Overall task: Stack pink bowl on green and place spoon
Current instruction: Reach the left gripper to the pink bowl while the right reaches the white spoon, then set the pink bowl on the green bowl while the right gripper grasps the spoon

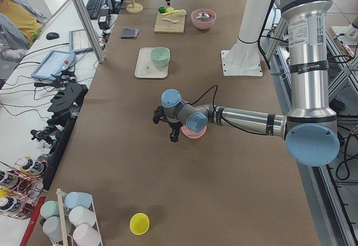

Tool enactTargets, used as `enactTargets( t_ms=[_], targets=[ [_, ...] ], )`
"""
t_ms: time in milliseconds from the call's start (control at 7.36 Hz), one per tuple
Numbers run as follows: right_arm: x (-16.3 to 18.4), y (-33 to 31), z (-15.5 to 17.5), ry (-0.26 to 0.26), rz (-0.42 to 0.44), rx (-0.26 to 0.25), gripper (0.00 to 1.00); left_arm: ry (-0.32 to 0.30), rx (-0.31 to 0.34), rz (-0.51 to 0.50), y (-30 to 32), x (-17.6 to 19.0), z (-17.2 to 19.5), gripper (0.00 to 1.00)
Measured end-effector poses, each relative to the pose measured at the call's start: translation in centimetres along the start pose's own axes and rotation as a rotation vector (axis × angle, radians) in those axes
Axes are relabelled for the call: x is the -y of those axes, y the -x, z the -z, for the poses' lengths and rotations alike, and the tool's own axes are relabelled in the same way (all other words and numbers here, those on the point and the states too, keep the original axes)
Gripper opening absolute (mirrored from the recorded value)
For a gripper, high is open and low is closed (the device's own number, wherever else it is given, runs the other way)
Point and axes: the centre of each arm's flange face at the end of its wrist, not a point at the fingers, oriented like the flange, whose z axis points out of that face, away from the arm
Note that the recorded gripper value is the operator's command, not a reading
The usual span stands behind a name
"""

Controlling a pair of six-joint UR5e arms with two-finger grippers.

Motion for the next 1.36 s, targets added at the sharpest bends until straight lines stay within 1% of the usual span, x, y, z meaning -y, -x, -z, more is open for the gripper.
enactTargets(
  t_ms=[272,408,680,816,951,1087,1359],
  targets=[
    [0.4,1.5,-0.5,0.002,-0.001,-0.003,1.00,0.034,0.000,-0.015,-0.5,-0.9,-1.5,0.14],
    [0.4,1.8,-0.6,0.002,-0.001,-0.003,1.00,0.040,0.001,-0.015,-0.5,-1.1,-1.8,0.00],
    [0.6,2.1,-0.6,0.001,-0.005,-0.003,1.00,0.040,-0.014,-0.022,-1.0,-1.0,-1.5,0.00],
    [0.8,2.2,-0.5,-0.001,-0.005,-0.003,0.99,0.041,-0.049,-0.028,-2.2,-0.4,-1.0,0.00],
    [1.3,2.6,-0.5,-0.006,-0.010,-0.007,0.98,0.033,-0.101,-0.009,-4.7,1.7,0.2,0.00],
    [1.8,3.4,-0.7,-0.014,-0.033,-0.021,0.96,0.008,-0.146,0.044,-8.4,5.2,1.9,0.00],
    [1.9,5.1,-2.6,-0.010,-0.092,-0.062,0.92,-0.045,-0.217,0.197,-19.6,14.8,7.0,0.00]
  ],
)
